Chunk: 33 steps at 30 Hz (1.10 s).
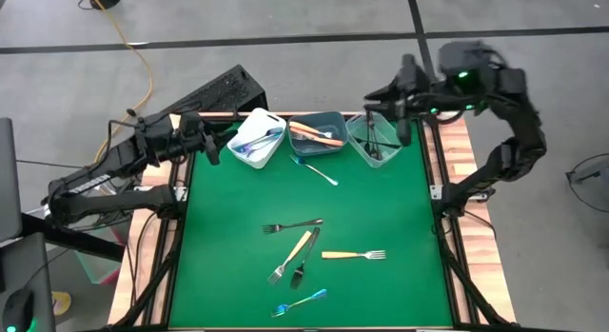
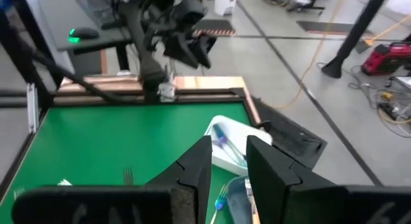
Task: Sort silverware by color (type)
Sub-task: Put the blue fork into the white bin
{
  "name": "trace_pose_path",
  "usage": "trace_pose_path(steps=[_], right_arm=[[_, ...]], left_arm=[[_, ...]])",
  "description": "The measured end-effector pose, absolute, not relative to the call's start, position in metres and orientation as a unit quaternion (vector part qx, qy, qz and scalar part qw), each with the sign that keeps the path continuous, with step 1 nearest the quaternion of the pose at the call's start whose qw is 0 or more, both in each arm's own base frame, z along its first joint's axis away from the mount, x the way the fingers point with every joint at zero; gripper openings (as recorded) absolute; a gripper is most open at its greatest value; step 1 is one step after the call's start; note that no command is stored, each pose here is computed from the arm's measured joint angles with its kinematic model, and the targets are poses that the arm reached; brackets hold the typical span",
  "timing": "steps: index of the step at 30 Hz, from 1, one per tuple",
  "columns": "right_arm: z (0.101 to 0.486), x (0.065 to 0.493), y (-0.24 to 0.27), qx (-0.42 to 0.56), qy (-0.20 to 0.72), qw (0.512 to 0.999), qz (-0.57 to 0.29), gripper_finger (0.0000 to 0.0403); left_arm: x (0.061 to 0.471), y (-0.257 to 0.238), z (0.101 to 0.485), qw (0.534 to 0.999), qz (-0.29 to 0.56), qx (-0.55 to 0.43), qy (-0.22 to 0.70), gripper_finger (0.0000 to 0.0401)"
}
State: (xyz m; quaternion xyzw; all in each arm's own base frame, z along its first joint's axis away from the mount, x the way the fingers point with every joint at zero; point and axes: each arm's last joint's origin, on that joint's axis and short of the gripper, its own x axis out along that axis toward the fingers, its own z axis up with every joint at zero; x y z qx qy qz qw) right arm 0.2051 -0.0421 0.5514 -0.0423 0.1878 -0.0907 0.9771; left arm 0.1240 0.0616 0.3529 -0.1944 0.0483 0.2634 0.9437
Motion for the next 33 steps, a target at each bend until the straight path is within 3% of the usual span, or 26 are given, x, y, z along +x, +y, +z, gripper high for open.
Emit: trace_pose_path(steps=[6,17,26,33], right_arm=[[0.525,0.240,-0.040,-0.047,0.191,0.978,-0.070,0.0114],[0.465,0.286,-0.022,0.012,0.106,0.994,-0.027,0.0114],[0.452,0.271,0.002,0.035,0.086,0.996,0.013,0.0114],[0.458,0.234,0.014,0.022,0.090,0.995,0.035,0.0114]], left_arm=[[0.124,0.063,0.353,0.948,0.246,-0.198,0.051,0.0164],[0.124,0.063,0.350,0.947,0.249,-0.196,0.057,0.0164],[0.126,0.064,0.350,0.939,0.252,-0.228,0.045,0.0164],[0.128,0.062,0.352,0.931,0.253,-0.264,0.023,0.0164]])
